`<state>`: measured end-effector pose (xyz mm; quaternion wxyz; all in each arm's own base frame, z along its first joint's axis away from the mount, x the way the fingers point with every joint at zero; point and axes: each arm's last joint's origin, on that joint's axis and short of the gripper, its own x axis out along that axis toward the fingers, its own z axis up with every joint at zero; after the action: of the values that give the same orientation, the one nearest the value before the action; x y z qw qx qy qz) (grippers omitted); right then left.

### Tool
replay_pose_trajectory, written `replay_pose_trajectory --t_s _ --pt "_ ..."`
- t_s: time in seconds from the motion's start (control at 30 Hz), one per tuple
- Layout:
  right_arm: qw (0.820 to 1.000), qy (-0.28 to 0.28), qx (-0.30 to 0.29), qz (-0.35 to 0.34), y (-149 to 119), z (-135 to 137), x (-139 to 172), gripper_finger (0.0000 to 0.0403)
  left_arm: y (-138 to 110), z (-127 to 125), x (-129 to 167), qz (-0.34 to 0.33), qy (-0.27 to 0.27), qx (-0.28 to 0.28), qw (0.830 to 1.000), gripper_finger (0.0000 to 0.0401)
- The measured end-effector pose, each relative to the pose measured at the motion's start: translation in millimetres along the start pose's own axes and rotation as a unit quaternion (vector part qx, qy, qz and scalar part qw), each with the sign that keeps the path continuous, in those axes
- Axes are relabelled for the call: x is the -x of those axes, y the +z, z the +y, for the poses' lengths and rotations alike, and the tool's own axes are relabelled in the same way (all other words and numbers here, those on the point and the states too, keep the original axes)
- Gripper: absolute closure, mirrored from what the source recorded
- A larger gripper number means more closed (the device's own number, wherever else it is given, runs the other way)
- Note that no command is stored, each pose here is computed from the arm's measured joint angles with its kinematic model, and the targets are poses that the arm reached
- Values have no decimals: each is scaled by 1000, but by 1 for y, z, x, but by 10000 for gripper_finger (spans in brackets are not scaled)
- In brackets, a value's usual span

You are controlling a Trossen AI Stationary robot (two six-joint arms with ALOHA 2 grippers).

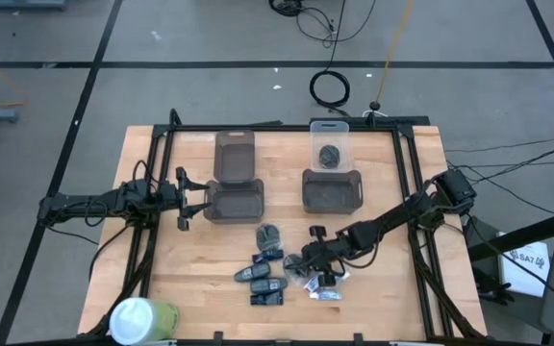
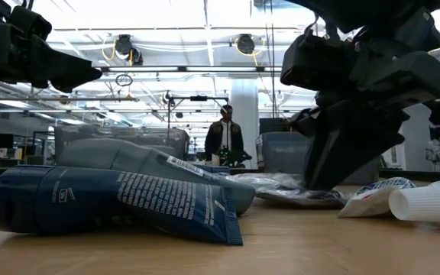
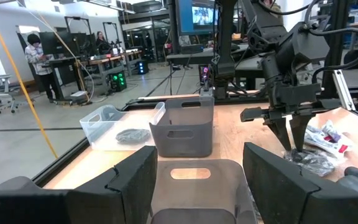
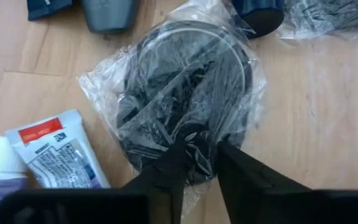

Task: Pick & Place Travel size toiletries
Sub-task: Put the bottom black hairbrush into the transparent bin

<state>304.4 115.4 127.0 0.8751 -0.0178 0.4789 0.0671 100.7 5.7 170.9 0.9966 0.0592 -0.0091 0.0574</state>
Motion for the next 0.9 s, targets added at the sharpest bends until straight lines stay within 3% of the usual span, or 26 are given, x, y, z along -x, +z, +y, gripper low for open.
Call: replay_pose_trajectory --t_s 0.37,0.9 --pt "1000 -6 20 0 1 -6 -1 399 0 0 0 0 0 0 1000 167" --pt "1000 -6 25 1 1 -6 -1 402 0 0 0 0 0 0 1000 166"
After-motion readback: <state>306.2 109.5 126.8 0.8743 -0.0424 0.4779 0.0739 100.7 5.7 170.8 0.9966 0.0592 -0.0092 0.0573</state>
